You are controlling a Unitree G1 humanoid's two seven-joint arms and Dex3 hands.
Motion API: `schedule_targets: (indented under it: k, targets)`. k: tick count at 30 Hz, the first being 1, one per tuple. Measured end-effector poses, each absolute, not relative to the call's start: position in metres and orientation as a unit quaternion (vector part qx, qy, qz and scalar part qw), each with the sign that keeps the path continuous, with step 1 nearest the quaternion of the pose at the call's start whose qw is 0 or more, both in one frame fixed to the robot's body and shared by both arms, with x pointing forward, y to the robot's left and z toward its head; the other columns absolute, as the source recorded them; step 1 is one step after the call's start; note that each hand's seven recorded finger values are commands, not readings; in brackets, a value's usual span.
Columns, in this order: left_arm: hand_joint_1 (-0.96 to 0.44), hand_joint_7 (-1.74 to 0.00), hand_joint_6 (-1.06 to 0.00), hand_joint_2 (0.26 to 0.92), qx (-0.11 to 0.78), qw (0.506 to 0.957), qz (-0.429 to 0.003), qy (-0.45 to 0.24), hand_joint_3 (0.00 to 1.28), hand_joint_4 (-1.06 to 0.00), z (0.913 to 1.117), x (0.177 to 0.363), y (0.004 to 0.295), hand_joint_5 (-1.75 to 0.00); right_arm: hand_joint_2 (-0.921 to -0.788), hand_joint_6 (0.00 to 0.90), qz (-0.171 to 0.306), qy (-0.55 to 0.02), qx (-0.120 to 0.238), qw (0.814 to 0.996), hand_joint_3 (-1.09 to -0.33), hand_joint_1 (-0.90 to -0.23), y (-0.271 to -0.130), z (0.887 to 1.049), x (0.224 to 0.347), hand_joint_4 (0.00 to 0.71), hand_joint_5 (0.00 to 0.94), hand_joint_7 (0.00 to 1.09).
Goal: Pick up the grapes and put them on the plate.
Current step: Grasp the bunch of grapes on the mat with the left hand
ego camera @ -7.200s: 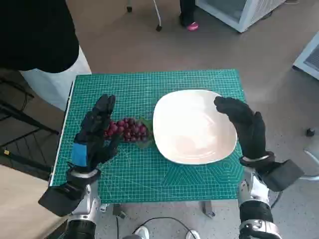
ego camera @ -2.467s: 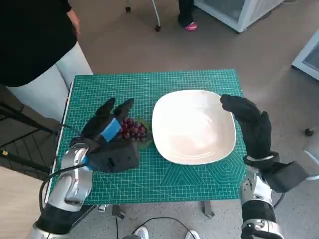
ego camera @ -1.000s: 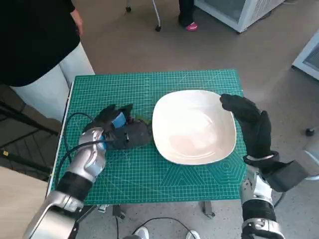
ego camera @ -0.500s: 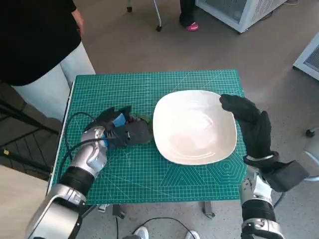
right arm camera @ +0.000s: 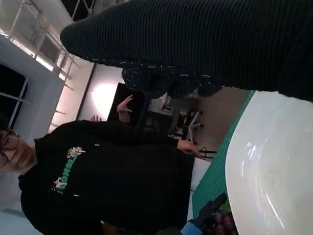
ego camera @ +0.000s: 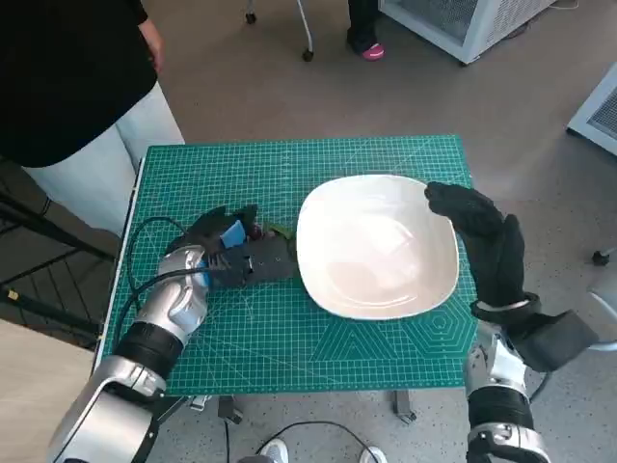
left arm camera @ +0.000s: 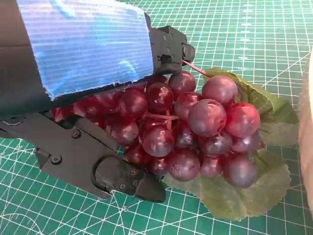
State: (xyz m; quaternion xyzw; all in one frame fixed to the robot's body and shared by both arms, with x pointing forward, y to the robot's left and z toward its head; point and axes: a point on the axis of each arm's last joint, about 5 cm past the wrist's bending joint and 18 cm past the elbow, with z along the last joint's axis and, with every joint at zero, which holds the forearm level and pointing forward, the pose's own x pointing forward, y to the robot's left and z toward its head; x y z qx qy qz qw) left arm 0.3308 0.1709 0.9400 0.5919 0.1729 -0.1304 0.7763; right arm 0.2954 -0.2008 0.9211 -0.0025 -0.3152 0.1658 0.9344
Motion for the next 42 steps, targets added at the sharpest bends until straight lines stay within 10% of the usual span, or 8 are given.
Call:
schedule_targets:
  k: [13,21,24,27,42]
  targets:
    - [-0.45,-0.01,-0.21,0.738,0.594,0.775,-0.132,0.171,0.0,-0.04,0.94,0.333,0.171,-0.01,-0.921,0.461,0.166,-0.315,-0.003,0.934,-0.618,-0.428,-0.201,0.921,0.295,0.505,0.001,0.14]
    - [-0.07,-0.25,-0.71,0.822,0.615,0.77,-0.107,0.133,0.04,-0.73,0.935,0.334,0.169,-0.28,-0.921,0.459,0.166,-0.315,-0.003,0.934,-0.618,-0.432,-0.201,0.921,0.295,0.505,0.0,0.14]
    - [-0.02,-0.82,-0.62,0.885,0.635,0.76,-0.089,0.109,0.1,-0.68,0.932,0.333,0.167,-0.9,-0.921,0.459,0.166,-0.315,-0.003,0.934,-0.618,-0.432,-0.201,0.921,0.295,0.504,0.0,0.14]
    - [-0.01,-1.06,-0.58,0.908,0.651,0.75,-0.076,0.09,0.12,-0.63,0.929,0.333,0.166,-1.15,-0.921,0.459,0.166,-0.316,-0.003,0.934,-0.618,-0.432,-0.201,0.921,0.295,0.504,0.0,0.14]
    - [0.0,-1.29,-0.56,0.921,0.657,0.746,-0.072,0.085,0.16,-0.54,0.925,0.332,0.168,-1.26,-0.921,0.456,0.166,-0.316,-0.003,0.934,-0.621,-0.43,-0.201,0.921,0.295,0.503,0.0,0.14]
